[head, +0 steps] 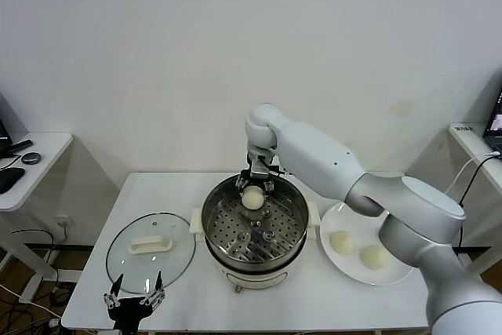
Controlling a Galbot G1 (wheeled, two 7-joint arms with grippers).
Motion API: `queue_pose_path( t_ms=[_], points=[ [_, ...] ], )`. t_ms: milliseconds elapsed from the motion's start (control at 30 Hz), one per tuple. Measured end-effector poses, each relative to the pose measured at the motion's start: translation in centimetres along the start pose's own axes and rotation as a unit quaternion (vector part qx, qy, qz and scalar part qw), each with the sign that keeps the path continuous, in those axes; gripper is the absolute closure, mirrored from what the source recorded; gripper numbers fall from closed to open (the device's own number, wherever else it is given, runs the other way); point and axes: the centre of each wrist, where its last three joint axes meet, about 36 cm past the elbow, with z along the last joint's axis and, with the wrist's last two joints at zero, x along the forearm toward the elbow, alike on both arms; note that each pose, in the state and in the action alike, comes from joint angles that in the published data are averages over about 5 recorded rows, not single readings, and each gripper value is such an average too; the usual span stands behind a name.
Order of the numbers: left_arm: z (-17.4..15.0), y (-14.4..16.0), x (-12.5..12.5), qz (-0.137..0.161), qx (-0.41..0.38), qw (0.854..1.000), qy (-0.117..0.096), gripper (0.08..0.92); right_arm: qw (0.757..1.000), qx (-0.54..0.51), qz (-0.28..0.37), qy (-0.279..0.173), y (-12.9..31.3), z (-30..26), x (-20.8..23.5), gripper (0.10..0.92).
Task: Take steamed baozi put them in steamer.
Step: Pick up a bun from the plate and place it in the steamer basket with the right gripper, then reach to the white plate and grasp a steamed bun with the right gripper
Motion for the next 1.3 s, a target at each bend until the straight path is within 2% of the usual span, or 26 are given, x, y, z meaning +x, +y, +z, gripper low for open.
queue_pose_path(
  t_ms=[133,400,567,700,933,1133,1300],
  points=[
    [0.1,0.0,-0.1,0.000,0.000,1.000,0.001,0.177,0.999,-0.028,0.015,-0.009,0.3,0.2,0.9,0.207],
    [0.0,-0.3,-0.3,0.003,0.001,1.000,0.000,0.177,0.994,-0.099,0.051,-0.016,2.1,0.7,4.5,0.200],
    [-0.1,-0.2,-0.4,0.005,0.001,1.000,0.000,0.177,0.976,-0.201,0.083,-0.012,5.5,0.9,8.8,0.200],
    [-0.3,0.1,-0.6,0.006,0.001,1.000,0.000,0.177,0.945,-0.308,0.105,-0.016,9.6,0.8,11.9,0.200],
    [-0.9,0.6,-0.9,0.010,0.000,1.000,-0.004,0.177,0.869,-0.482,0.113,-0.013,18.3,-0.3,14.2,0.200],
    [-1.3,1.2,-1.0,0.015,-0.004,1.000,-0.005,0.177,0.807,-0.581,0.104,-0.012,25.3,-2.1,12.4,0.200],
    [-1.2,1.4,-0.9,0.013,-0.006,1.000,0.000,0.177,0.773,-0.628,0.091,-0.008,29.0,-3.4,8.8,0.200]
  ],
)
